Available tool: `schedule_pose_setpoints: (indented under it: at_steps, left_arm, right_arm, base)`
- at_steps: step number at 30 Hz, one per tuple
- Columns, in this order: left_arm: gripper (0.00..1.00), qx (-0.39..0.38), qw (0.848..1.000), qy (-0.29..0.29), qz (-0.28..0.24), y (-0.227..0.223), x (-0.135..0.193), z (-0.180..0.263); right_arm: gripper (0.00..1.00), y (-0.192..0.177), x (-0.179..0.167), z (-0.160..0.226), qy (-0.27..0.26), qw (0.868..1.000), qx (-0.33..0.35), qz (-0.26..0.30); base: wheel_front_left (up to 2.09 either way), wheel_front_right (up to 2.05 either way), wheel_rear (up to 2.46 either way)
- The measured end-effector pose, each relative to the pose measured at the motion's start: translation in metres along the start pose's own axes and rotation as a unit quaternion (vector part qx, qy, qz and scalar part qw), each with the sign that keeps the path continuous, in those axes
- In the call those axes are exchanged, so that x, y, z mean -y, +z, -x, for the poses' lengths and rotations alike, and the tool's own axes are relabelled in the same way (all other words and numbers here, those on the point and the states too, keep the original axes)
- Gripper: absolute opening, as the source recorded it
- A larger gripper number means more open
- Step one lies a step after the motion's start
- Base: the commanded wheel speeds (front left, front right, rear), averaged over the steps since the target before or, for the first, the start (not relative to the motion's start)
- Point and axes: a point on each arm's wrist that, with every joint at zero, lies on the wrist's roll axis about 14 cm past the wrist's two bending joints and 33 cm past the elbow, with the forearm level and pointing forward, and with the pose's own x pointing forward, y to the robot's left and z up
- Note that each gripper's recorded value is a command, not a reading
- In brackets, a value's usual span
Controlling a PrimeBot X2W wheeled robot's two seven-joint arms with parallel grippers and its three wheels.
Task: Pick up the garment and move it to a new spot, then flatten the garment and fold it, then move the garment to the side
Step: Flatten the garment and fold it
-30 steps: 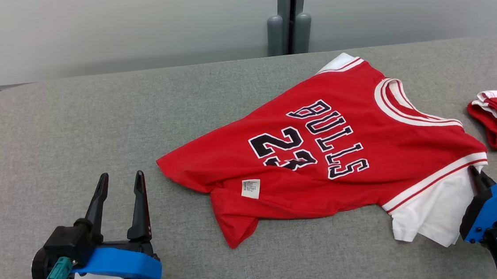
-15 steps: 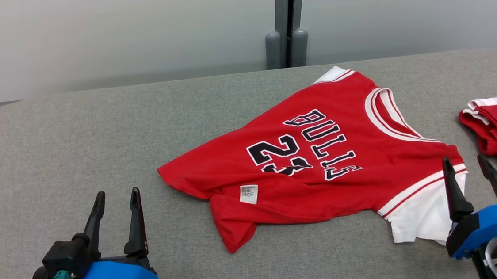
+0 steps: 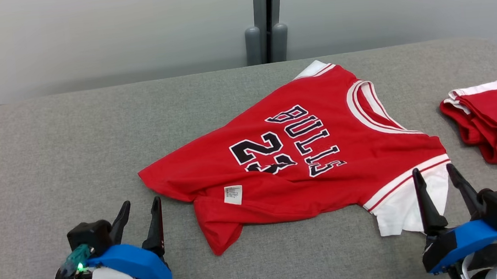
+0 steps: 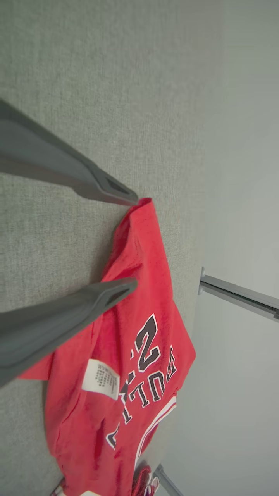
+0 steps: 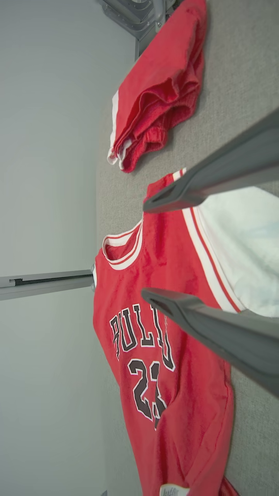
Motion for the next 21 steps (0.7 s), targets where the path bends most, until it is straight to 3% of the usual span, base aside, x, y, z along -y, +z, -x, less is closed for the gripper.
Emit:
schedule_pose_setpoints:
  at_steps: [11,20,21]
  left_arm:
    - [1.0,-0.152,0.983,-0.001,0.104,-0.049,0.014,-0.044]
    - [1.0,-0.133,0.983,-0.017,0.123,-0.042,0.022,-0.068]
    - [0.79,-0.124,0.984,-0.022,0.129,-0.038,0.025,-0.07]
  right_arm:
    - [1.0,-0.012,-0.004,0.0,0.004,1.0,-0.009,-0.017]
    - [1.0,-0.013,0.009,0.003,-0.015,1.0,-0.007,-0.018]
    - [1.0,-0.013,0.009,0.004,-0.016,1.0,-0.007,-0.018]
  base:
    - [0.0,0.0,0.0]
    - [0.0,0.0,0.0]
    - [0.0,0.0,0.0]
